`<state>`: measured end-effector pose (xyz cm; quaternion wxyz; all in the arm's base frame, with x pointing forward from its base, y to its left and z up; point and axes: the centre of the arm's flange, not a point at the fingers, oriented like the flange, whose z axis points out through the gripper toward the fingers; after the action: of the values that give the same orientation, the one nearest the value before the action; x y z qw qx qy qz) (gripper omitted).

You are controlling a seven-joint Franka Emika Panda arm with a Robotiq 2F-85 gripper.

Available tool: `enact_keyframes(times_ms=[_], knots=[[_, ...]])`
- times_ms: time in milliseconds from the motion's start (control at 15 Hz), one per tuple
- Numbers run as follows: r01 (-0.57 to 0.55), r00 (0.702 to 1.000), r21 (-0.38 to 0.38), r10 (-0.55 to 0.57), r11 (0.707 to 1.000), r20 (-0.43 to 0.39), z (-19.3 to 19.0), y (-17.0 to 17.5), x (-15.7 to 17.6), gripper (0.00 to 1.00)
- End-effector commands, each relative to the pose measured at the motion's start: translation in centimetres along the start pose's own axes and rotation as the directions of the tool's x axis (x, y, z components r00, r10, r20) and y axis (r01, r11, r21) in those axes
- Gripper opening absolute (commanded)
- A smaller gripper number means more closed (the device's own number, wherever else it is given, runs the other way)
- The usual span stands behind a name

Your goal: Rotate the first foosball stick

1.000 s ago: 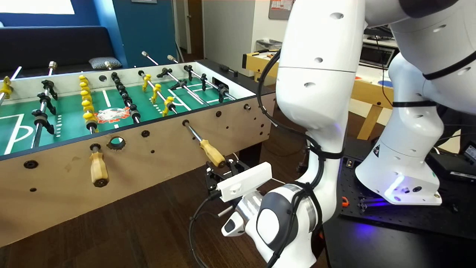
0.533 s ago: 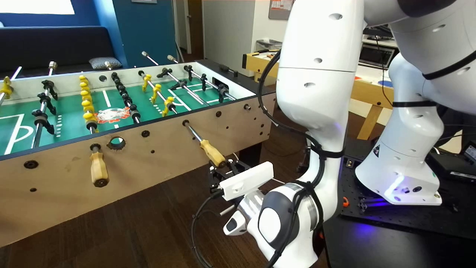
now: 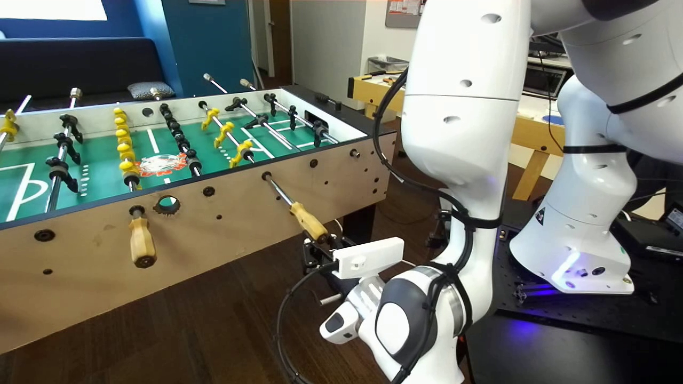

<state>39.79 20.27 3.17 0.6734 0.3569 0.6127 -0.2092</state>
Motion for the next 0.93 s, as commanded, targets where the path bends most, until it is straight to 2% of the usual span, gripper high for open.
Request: enact_keyframes(times_ms=[0,267,467,667,867], knots=[[-0.169,0.983,0.000,0.168,0.986,0.080,-0.62,-0.63,-2.92,0.17],[-0.347,0.935,0.009,0.345,0.938,0.080,-0.40,-0.69,-3.08,0.17],[-0.474,0.879,0.021,0.471,0.880,0.082,-0.13,-0.85,-3.36,0.17],[-0.594,0.803,0.037,0.590,0.803,0.080,-0.43,-0.57,-3.11,0.17],[-0.706,0.708,0.042,0.702,0.707,0.085,-0.57,-0.56,-3.23,0.17]])
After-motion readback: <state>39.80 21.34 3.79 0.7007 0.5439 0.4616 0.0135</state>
